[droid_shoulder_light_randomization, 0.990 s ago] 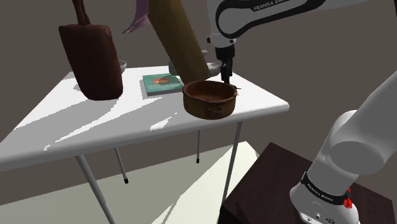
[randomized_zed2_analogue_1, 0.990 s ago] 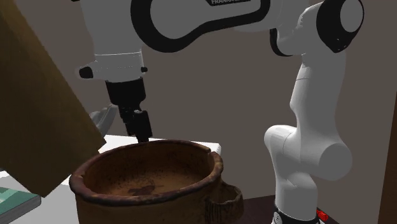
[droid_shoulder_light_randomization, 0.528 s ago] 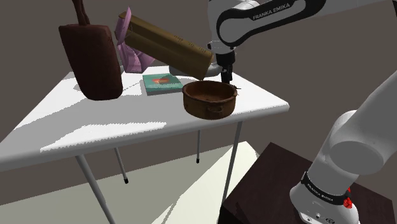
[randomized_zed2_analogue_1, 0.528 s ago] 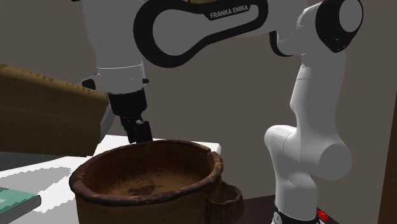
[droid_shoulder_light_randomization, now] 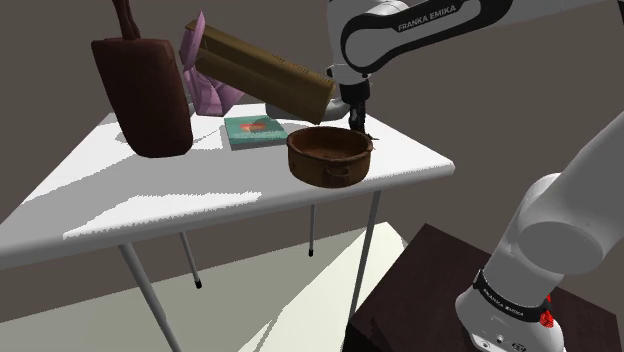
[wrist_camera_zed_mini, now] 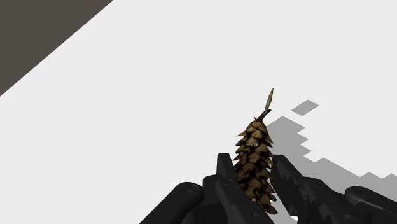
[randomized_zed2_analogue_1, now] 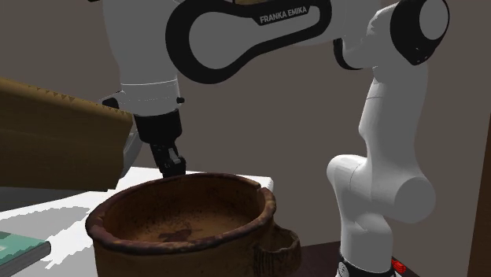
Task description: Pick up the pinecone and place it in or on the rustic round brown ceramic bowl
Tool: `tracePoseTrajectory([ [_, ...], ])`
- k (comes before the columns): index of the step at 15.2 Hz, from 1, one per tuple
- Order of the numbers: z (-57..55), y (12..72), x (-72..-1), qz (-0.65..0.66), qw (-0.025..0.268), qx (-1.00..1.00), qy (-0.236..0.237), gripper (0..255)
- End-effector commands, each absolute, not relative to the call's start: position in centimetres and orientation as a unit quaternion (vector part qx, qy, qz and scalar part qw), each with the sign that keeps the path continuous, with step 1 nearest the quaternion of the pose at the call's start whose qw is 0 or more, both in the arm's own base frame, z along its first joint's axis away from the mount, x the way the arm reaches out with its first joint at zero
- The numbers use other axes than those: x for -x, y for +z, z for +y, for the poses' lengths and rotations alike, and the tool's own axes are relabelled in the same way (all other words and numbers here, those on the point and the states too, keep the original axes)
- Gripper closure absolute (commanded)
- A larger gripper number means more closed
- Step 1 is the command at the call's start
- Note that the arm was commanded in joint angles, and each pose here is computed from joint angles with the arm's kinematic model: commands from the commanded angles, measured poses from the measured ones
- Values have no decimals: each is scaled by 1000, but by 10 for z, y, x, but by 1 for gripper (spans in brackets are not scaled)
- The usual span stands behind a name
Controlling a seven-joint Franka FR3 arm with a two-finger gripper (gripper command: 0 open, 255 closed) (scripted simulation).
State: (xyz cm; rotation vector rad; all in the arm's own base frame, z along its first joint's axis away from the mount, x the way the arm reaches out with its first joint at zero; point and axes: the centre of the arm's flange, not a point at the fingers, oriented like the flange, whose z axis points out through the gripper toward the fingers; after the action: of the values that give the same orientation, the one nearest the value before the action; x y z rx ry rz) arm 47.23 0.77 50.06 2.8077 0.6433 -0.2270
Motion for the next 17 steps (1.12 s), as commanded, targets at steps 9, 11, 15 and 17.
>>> tracePoseTrajectory([
  [9, 9, 516, -473, 222, 126, -964, -78, 255],
  [11, 9, 526, -473, 222, 126, -964, -78, 255],
  [15, 9, 547, -473, 222, 126, -964, -78, 255],
  [17, 9, 558, -473, 222, 126, -964, -78, 255],
])
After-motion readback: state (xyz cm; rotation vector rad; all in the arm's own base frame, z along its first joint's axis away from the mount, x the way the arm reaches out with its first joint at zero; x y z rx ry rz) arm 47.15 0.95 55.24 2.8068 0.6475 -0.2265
